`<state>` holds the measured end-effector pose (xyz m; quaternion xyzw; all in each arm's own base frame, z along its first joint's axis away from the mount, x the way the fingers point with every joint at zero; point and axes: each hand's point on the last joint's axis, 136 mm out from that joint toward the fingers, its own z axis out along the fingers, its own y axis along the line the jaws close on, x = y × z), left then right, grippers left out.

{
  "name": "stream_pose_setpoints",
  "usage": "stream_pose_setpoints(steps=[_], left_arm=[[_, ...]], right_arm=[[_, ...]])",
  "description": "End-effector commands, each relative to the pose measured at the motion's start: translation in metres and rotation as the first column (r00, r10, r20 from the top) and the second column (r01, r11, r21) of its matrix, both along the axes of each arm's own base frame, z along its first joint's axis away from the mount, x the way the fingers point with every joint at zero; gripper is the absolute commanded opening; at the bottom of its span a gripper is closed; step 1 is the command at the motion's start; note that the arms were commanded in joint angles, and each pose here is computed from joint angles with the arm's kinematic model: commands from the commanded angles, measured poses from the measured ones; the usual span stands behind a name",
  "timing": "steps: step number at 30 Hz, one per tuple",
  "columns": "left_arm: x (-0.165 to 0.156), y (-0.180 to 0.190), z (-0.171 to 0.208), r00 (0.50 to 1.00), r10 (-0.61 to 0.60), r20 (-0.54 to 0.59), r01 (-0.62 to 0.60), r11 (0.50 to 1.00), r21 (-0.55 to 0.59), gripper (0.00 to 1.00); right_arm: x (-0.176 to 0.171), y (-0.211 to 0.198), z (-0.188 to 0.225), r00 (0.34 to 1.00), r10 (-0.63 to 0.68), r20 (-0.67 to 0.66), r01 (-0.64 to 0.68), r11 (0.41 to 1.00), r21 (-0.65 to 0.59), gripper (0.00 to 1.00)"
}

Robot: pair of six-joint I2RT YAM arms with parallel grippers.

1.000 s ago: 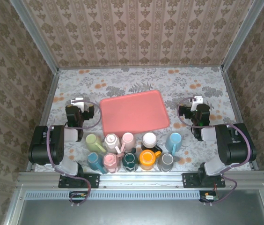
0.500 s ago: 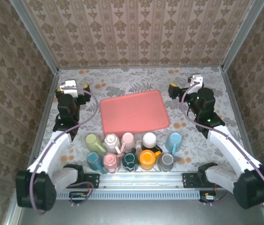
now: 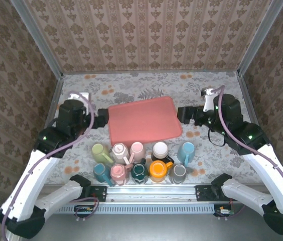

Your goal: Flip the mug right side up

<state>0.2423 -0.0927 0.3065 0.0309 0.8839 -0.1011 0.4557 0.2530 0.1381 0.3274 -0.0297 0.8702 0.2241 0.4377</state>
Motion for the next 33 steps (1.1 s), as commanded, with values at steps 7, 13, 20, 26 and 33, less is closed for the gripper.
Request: stream_pose_setpoints(steps=[7, 13, 20, 26, 33], left_arm=[[-0.081, 0.033, -0.103, 0.737, 0.28, -0.616, -0.418, 0.904, -0.089, 1.0], [-0.092, 0.041, -0.137, 0.542, 0.4, -0.739, -0.515, 0.853, 0.084, 1.0], [-0.072, 0.022, -0.166, 0.531, 0.35, -0.772, -0.505, 0.862, 0.043, 0.99], [-0.063, 0.017, -0.185, 0.485, 0.366, -0.794, -0.526, 0.848, 0.069, 0.96], [-0.06, 0.013, -0.209, 0.421, 0.378, -0.824, -0.564, 0.821, 0.088, 0.93]], right_arm=[[-0.035, -0.002, -0.079, 0.924, -0.069, -0.376, 0.076, 0.997, 0.004, 0.98], [-0.036, 0.0, -0.099, 0.891, -0.106, -0.441, 0.114, 0.993, -0.01, 1.0], [-0.041, 0.011, -0.12, 0.878, -0.081, -0.471, 0.089, 0.996, -0.006, 1.0], [-0.045, 0.015, -0.13, 0.876, -0.068, -0.477, 0.081, 0.997, 0.007, 1.0], [-0.045, 0.019, -0.134, 0.875, -0.06, -0.48, 0.098, 0.994, 0.055, 1.0]])
